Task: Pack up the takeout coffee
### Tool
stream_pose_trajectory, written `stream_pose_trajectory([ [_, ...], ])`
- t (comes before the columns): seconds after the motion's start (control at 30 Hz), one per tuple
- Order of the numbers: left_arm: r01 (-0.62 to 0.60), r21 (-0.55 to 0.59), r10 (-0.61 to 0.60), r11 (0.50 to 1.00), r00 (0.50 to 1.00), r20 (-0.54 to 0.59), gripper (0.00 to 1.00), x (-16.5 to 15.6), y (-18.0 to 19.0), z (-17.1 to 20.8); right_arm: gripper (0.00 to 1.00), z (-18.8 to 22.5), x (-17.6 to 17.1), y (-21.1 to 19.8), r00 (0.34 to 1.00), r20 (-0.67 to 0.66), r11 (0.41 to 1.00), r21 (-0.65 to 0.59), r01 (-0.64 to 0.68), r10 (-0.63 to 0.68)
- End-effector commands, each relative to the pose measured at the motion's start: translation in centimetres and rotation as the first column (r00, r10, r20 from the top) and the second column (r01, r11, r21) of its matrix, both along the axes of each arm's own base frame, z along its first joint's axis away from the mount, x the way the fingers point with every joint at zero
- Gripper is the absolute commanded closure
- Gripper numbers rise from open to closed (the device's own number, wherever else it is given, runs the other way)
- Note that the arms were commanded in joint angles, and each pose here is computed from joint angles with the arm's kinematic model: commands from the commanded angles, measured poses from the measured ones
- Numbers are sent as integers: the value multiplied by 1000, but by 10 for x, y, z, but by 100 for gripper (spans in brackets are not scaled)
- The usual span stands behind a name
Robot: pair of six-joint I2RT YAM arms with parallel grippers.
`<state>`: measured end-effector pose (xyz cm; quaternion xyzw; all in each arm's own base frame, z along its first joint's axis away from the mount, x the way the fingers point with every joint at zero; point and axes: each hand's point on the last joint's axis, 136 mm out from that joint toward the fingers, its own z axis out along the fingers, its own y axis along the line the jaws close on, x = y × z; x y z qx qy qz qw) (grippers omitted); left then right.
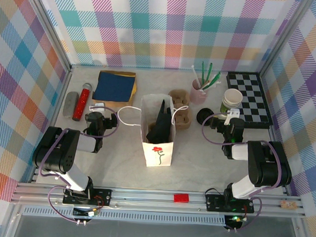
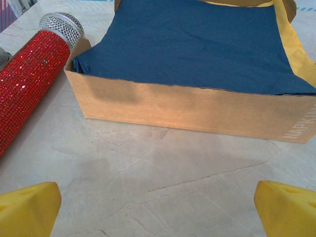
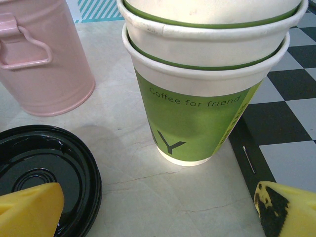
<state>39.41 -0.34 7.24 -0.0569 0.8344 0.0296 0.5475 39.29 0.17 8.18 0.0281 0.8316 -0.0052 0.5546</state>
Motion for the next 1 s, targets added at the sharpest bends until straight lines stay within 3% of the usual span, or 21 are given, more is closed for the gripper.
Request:
stream_pose_trajectory([
  [0.0, 5, -14, -5, 1000, 1000, 29, 0, 5, 0, 11, 1, 10, 4, 3, 999, 32, 1000, 22, -6, 6],
  [0.97, 8, -16, -7, 1000, 1000, 29, 0, 5, 0, 11, 1, 10, 4, 3, 1000, 30, 1000, 23, -6, 6],
])
